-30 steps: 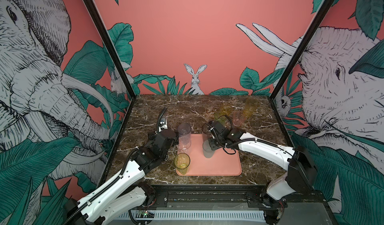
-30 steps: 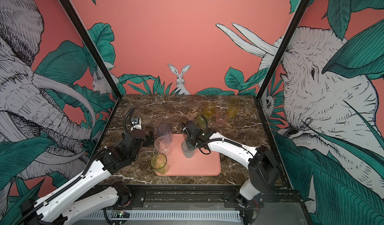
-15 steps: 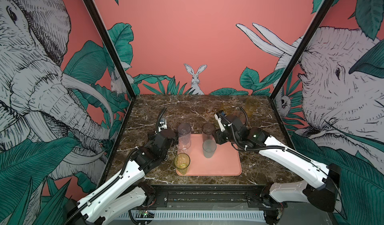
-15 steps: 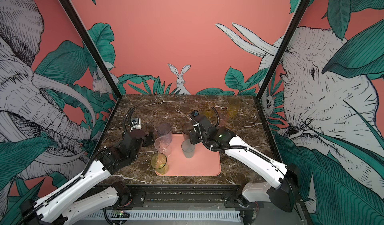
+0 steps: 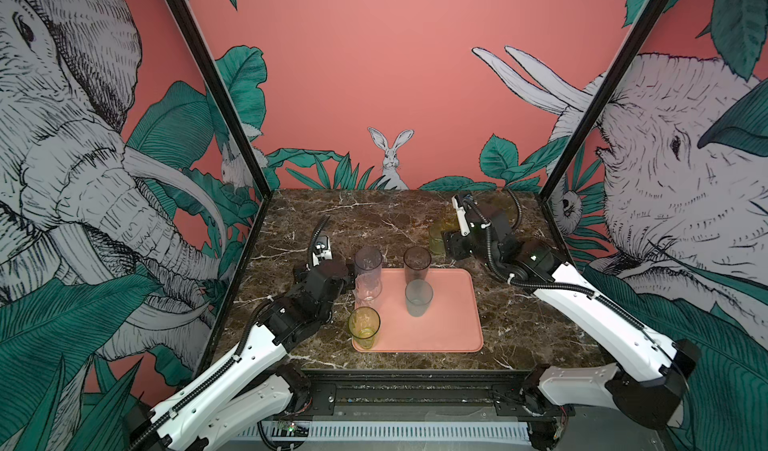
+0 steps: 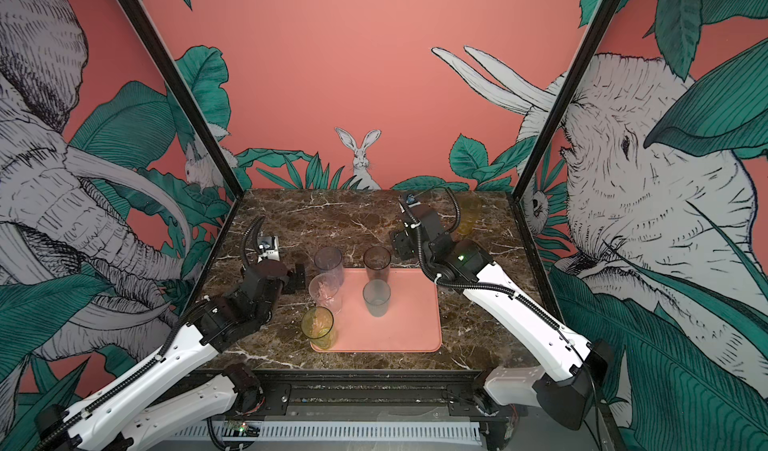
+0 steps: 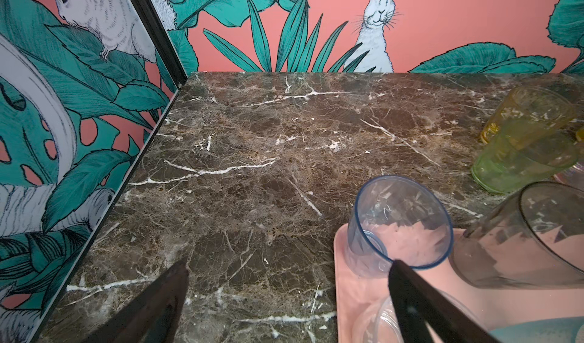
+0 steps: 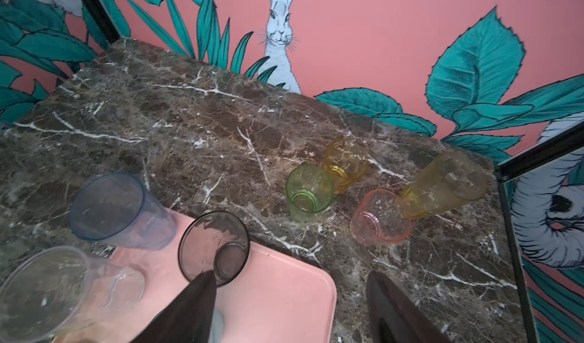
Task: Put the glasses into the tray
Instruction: 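Open the right gripper and raise it away from the teal glass, then move the right gripper over the amber glass beyond the tray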
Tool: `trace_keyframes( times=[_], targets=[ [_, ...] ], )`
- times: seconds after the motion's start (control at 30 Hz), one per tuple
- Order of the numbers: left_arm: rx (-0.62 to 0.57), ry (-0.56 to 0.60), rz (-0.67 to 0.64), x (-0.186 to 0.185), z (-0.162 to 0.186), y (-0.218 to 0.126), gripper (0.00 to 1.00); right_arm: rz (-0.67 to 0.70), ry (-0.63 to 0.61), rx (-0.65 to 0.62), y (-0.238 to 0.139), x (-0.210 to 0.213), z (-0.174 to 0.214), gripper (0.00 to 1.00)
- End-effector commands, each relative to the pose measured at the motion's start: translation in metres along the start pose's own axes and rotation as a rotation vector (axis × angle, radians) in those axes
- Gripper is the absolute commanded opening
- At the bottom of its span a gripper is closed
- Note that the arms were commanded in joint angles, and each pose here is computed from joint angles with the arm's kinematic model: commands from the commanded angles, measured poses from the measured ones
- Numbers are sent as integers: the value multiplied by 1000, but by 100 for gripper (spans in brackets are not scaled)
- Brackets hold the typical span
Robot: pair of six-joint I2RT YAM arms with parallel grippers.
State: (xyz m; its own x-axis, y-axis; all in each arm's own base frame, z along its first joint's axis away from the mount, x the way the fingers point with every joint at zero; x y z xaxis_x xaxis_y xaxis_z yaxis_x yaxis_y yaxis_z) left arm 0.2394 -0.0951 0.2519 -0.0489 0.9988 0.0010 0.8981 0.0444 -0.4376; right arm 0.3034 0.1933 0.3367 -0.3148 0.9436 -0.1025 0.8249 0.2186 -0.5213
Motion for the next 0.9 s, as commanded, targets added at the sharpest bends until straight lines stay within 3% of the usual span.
trace_keyframes(
  times=[0.0,0.53,0.87],
  targets=[
    [12,0,-20,7,6,-1,99,45,18,-50,4,-17,-19,79],
    [-17,-26,4,10,2,-8,99,244,253,2,50,-139,-36,85],
    [-9,-19,-1,12,6,-7,99,274,429,114,110,-198,-17,86]
  ],
)
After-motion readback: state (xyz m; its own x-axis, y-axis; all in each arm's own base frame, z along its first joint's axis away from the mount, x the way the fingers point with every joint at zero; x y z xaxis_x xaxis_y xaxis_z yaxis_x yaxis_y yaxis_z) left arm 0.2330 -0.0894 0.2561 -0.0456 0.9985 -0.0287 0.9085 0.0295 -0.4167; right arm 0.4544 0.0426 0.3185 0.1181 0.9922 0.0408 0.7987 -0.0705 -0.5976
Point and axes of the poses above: each gripper's point midway between its finger pads, its own y axis out along the fingers, its own x axis along the line the jaws close on, z = x × y, the point moved 3 cm from there along -y, back along the fingers, and after that the axes turned 1 degree about -y, right-handed, at the moved point
